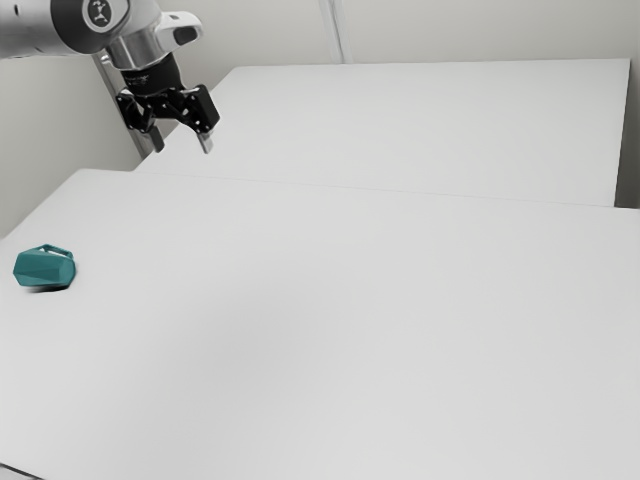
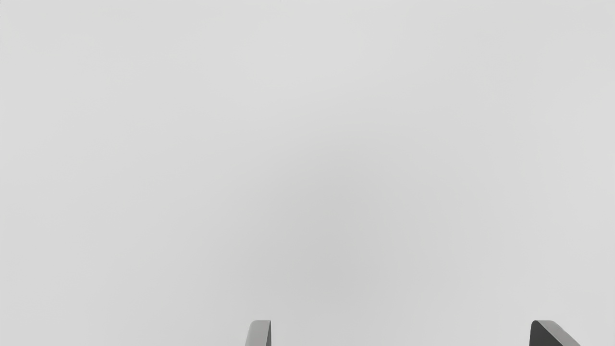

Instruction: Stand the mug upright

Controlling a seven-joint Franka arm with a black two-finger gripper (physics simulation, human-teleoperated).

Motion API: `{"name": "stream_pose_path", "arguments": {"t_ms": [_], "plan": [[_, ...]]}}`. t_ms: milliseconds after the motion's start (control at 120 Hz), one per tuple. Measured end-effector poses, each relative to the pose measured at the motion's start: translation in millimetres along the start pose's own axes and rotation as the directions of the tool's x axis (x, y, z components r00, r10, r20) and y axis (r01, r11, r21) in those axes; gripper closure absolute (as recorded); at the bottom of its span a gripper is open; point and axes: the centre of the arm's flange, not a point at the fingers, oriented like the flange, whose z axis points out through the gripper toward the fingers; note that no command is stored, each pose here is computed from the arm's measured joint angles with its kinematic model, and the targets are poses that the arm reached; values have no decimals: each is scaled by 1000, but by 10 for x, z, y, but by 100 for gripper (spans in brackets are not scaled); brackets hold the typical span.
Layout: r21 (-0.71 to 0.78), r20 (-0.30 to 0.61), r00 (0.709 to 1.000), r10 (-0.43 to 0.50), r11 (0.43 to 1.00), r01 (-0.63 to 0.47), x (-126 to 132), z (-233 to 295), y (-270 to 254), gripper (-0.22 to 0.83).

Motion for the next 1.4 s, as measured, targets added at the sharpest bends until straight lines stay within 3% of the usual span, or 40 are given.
{"name": "stream_pose_path", "arguments": {"t_ms": [875,1183,1400], "plan": [[-23,14,1000,1,1000,-1,14,-63,-312,2],[-11,14,996,-85,996,86,2,-80,-883,2],[-4,24,980,-200,980,200,-34,-28,-1650,2]]}}
